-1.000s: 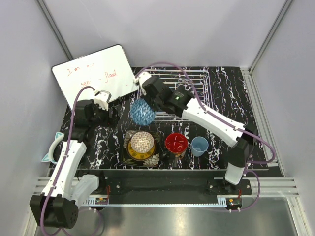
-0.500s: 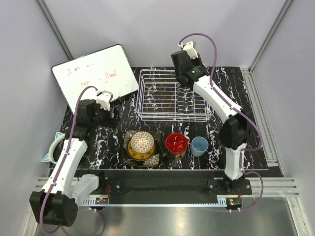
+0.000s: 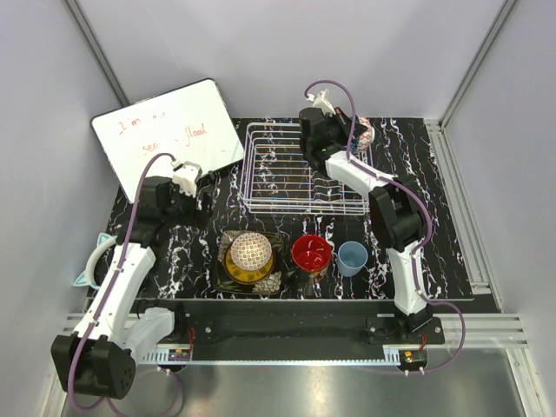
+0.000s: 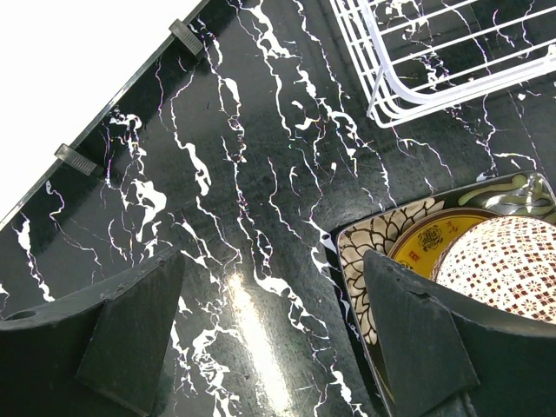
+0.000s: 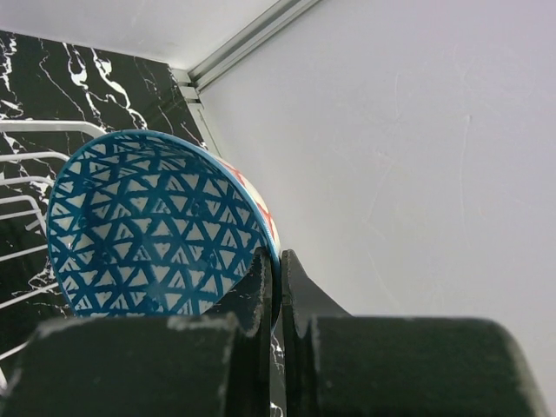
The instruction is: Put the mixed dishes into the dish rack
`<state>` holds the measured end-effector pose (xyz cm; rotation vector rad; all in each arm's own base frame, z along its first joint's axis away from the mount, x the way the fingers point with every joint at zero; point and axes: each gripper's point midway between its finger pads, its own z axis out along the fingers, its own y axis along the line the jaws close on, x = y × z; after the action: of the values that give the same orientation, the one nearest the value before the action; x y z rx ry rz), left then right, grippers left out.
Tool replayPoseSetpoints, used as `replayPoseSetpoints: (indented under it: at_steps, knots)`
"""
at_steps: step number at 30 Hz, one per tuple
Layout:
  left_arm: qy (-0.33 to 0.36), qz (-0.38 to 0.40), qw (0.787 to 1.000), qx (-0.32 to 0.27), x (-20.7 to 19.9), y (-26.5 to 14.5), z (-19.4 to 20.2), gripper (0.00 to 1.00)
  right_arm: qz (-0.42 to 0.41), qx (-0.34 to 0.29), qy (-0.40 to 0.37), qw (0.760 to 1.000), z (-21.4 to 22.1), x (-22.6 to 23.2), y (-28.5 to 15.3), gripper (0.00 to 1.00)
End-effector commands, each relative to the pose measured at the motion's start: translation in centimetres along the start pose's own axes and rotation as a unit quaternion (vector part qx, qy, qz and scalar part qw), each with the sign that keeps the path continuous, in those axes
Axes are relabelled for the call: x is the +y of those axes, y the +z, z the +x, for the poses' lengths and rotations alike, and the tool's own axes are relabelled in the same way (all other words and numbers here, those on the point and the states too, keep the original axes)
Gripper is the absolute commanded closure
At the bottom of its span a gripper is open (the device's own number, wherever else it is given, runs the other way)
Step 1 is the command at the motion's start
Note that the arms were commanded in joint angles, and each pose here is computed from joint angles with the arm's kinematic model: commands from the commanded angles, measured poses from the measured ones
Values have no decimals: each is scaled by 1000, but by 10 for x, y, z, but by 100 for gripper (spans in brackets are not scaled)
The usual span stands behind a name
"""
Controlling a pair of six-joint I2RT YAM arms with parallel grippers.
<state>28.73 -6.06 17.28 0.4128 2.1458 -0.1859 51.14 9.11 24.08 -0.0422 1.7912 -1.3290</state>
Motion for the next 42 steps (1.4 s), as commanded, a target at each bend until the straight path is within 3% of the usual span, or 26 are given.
replayPoseSetpoints:
  at_steps: [1, 16, 17, 19, 26, 28, 35, 37, 39, 42]
  knots:
    - [13, -14, 1000, -24, 4, -3, -19, 11, 31, 12, 59, 998, -8, -16, -2, 100]
    - [25, -13, 999, -29, 2, -4, -28, 11, 4, 28, 30, 999, 18, 45, 2, 100]
    - [27, -14, 999, -28, 2, -4, -28, 11, -6, 34, 1, 999, 25, 49, 1, 100]
    - [29, -15, 999, -29, 2, -4, -29, 11, -29, 36, 42, 998, 21, 56, 1, 100]
    - [32, -20, 999, -29, 4, -5, -29, 11, -69, 54, 27, 996, 34, 74, -2, 97]
    - [32, -20, 999, -28, 4, -5, -28, 11, -87, 60, 39, 994, 35, 82, -5, 93]
    - [33, -19, 999, -32, 3, -6, -29, 11, -121, 77, 44, 989, 41, 86, -10, 62]
    - [33, -17, 999, -32, 2, -6, -28, 11, -123, 76, 50, 988, 39, 83, -11, 57]
    - [34, -16, 999, -32, 2, -6, -28, 11, -123, 78, 55, 988, 38, 80, -12, 45]
    - [35, -15, 999, -34, 1, -5, -28, 11, -123, 74, 82, 986, 27, 59, -15, 40]
